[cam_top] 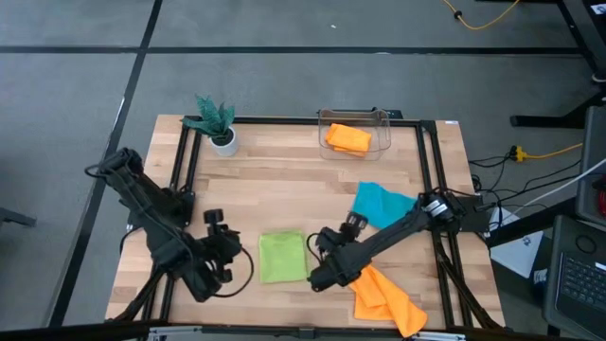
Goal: Fold microfiber towels
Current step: Fold the green microfiber towel
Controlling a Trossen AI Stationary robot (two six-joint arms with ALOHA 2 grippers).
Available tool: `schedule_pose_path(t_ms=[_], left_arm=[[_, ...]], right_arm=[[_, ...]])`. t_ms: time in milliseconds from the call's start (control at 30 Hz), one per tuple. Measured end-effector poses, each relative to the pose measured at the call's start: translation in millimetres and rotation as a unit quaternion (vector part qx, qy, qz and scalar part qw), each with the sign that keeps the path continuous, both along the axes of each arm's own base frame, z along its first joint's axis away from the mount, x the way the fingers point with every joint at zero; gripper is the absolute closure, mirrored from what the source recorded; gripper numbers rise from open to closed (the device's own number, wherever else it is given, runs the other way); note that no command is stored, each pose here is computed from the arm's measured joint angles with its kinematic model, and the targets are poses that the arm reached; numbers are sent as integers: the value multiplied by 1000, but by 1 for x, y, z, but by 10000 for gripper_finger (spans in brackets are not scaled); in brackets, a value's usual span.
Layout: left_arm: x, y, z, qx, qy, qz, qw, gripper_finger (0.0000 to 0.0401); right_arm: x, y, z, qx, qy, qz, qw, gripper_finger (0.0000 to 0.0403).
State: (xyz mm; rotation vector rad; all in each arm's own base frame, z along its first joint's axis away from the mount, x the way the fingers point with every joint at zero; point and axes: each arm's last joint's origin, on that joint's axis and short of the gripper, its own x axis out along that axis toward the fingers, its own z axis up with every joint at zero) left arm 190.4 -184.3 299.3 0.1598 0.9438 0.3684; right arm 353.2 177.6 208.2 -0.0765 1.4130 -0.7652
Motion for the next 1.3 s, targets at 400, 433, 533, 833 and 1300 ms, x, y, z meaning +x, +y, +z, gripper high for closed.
schedule_pose_path(t_ms=[400,433,533,833,1300], left_arm=[[-2,0,2,4,-10,-1,1000,264],[-2,0,2,5,-9,-1,1000,264],[-2,0,2,6,-9,-1,1000,264],[-2,0,2,10,-13,-1,1000,264],[-1,1,3,19,-55,24,998,264]], right_arm=[[22,22,-38,341,26,206,917,262],[25,23,-36,343,10,227,912,262],[33,28,-28,347,-36,298,888,262],[32,26,21,388,-99,484,778,262],[6,-25,23,342,-219,530,744,262]])
